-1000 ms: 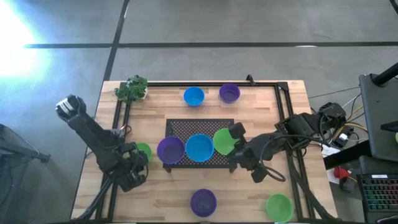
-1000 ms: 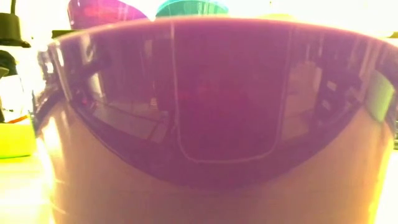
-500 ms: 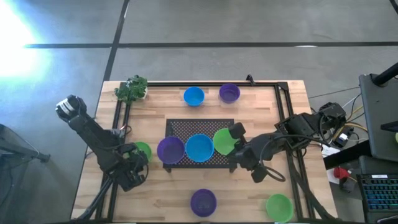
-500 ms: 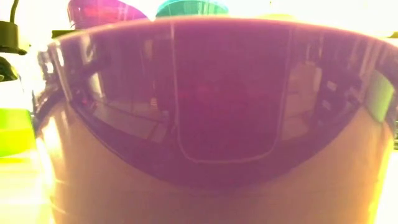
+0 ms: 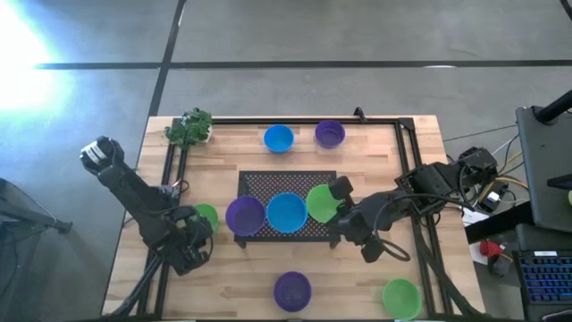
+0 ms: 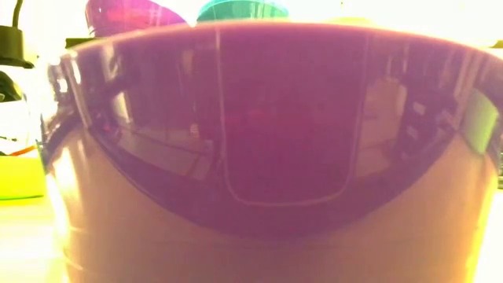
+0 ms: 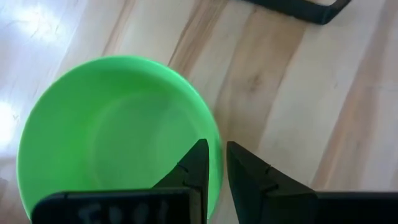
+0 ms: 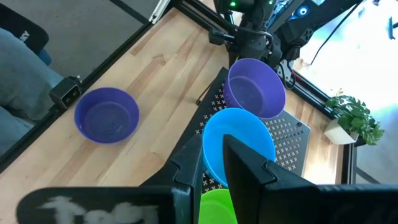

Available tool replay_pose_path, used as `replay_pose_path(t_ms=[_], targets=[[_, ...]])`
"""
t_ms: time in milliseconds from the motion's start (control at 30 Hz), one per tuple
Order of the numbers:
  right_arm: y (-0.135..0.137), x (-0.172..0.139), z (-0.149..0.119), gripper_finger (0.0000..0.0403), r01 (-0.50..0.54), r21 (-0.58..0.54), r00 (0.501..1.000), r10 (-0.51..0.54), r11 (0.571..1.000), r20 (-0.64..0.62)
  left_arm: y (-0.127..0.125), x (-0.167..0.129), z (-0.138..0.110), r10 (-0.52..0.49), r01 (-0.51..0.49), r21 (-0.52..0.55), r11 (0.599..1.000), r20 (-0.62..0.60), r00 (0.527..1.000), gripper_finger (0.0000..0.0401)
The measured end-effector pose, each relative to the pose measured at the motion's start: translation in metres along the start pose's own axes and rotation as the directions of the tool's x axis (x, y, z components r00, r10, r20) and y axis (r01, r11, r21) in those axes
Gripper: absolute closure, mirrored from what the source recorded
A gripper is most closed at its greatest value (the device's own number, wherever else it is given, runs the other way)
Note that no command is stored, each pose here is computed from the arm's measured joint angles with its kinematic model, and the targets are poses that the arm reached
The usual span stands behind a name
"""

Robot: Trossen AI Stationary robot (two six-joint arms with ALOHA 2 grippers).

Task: Pick & Place Mini bowls
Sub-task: Stack the left green bowl on the green bowl on the shelf

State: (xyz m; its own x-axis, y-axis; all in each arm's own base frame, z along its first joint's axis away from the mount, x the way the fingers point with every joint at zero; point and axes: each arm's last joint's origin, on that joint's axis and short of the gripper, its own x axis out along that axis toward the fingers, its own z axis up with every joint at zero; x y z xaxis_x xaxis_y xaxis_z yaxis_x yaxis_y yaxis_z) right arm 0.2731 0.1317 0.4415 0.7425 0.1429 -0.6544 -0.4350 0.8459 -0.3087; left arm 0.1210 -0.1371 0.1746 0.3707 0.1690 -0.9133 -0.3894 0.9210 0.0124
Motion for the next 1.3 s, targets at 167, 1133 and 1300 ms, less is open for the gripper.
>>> replay_pose_path(t_ms=[167, 1133, 1300], targets=[[0.0000, 0.0000, 0.0000, 0.0344, 0.000, 0.000, 1.000, 0.000, 1.000, 0.000, 0.0026, 0.0040, -0.0025, 0.011, -0.011, -0.012, 1.000, -0.003, 1.000, 0.0351], [0.0000, 0.0002, 0.0000, 0.0344, 0.000, 0.000, 1.000, 0.000, 1.000, 0.000, 0.0028, 0.0055, -0.0044, -0.001, -0.001, -0.043, 0.999, -0.038, 0.999, 0.0398], [0.0000, 0.0002, 0.0000, 0.0344, 0.000, 0.000, 1.000, 0.000, 1.000, 0.000, -0.0019, -0.0011, -0.0003, -0.022, 0.022, -0.019, 1.000, -0.044, 0.999, 0.0400]])
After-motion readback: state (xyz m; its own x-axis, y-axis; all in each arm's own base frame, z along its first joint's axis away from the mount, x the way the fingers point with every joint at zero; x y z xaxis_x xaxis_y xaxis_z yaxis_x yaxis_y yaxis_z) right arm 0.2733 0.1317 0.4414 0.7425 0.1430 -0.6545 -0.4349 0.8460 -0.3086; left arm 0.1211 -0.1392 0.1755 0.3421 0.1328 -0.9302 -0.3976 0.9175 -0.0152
